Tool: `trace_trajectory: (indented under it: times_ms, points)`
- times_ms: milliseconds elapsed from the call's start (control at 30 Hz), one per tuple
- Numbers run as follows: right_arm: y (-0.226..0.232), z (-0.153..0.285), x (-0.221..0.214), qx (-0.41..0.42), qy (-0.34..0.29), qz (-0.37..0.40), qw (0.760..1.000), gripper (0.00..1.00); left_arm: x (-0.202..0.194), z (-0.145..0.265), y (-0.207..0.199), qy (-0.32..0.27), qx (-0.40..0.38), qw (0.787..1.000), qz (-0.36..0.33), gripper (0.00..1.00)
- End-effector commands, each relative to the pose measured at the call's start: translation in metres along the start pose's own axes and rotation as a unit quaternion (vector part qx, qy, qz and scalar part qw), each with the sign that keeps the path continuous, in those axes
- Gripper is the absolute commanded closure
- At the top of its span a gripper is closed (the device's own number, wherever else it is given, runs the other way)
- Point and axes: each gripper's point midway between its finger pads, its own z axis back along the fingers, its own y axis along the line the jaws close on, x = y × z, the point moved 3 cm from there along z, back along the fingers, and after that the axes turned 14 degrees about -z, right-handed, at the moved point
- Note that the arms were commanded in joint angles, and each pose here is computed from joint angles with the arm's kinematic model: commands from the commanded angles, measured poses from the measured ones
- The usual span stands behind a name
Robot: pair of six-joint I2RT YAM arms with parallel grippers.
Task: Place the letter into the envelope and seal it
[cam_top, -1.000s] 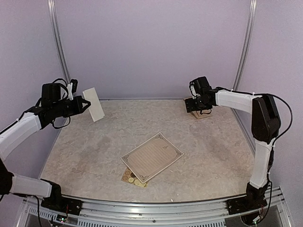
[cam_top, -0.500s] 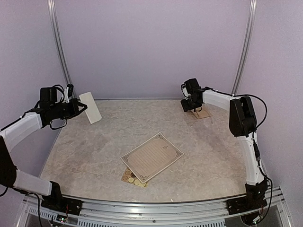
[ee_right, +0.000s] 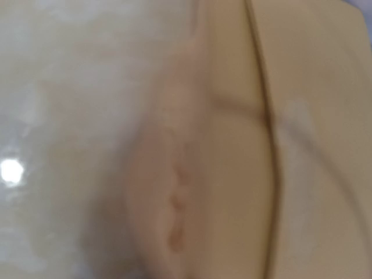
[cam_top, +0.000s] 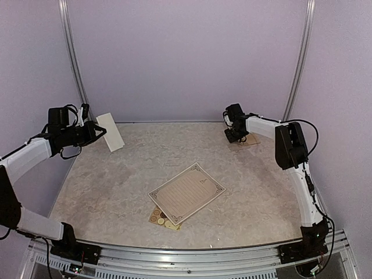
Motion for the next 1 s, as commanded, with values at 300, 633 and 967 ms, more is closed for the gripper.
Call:
trace_trajectory:
  times_ms: [300, 633, 967]
  points:
    - [-0.035, 0.075, 0.013, -0.037, 0.023, -0.073, 0.996, 1.00, 0.004, 0.006, -0.003, -0.015, -0.004, 1.000, -0.001, 1.00]
    - [-0.005, 0.184, -0.083, -0.049, 0.136, -0.122, 0.982, 1.00, 0.003, 0.013, -0.017, -0.026, -0.035, 0.999, 0.006, 1.00]
    - [0.097, 0.267, -0.181, 0.050, 0.195, -0.148, 0.968, 1.00, -0.005, 0.015, -0.065, -0.015, -0.048, 0.998, -0.043, 1.00]
